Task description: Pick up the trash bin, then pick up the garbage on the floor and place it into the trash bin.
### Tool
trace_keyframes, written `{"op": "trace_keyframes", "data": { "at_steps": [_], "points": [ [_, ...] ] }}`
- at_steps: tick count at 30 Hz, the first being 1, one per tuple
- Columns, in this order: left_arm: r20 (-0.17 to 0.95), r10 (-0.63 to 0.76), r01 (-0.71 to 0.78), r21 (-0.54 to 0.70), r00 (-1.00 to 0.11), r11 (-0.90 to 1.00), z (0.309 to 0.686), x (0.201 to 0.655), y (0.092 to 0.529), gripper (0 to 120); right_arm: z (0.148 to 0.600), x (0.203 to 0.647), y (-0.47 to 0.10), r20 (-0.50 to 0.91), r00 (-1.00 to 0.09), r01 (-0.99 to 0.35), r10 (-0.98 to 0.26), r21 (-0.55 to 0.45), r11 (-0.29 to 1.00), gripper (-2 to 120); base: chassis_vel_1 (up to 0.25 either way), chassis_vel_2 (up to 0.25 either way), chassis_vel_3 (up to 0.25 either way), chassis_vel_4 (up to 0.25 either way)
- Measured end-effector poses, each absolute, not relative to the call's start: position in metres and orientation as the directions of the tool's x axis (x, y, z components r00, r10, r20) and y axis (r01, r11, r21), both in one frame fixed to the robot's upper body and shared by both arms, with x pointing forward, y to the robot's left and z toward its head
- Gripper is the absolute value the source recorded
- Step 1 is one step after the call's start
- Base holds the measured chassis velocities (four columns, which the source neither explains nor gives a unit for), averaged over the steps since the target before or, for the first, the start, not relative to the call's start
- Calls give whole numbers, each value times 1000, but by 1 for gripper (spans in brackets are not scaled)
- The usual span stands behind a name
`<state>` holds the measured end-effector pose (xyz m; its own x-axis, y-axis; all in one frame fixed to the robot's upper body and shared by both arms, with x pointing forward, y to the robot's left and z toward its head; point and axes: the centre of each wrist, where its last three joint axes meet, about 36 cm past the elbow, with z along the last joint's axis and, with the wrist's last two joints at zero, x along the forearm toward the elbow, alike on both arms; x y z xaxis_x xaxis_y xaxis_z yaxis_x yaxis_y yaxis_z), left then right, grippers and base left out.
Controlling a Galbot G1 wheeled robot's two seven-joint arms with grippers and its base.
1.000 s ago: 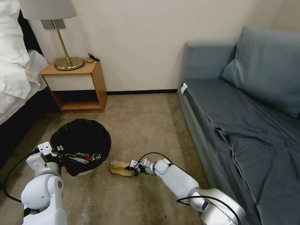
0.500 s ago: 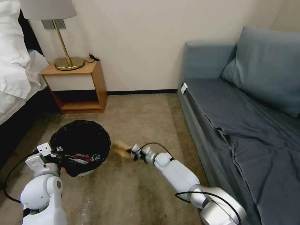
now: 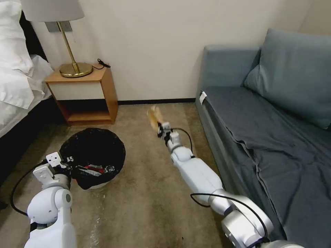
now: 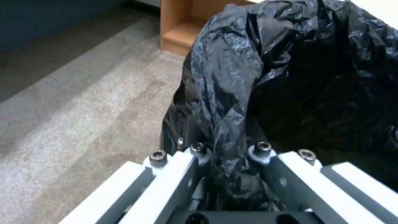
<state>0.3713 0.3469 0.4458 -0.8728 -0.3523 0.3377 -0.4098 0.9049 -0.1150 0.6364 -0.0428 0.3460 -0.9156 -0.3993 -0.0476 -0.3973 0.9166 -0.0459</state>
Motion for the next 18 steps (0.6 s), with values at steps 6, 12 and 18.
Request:
{"op": "trace_keyframes", "data": {
  "at_steps": [6,12,18],
  "points": [
    [342,-348,-405,-111,-873,907,445,371,344,4,403,623,-1,-151,-892,-429,-427,-20,903,0,0,0,0,0],
    [348,-346,-404,-110,-871,908,443,372,341,4,473,586,59,-240,-839,-505,-488,12,863,0,0,0,0,0],
    [350,-344,-404,-114,-871,908,440,376,339,4,496,548,101,-268,-768,-600,-582,-17,800,0,0,0,0,0]
  ]
}}
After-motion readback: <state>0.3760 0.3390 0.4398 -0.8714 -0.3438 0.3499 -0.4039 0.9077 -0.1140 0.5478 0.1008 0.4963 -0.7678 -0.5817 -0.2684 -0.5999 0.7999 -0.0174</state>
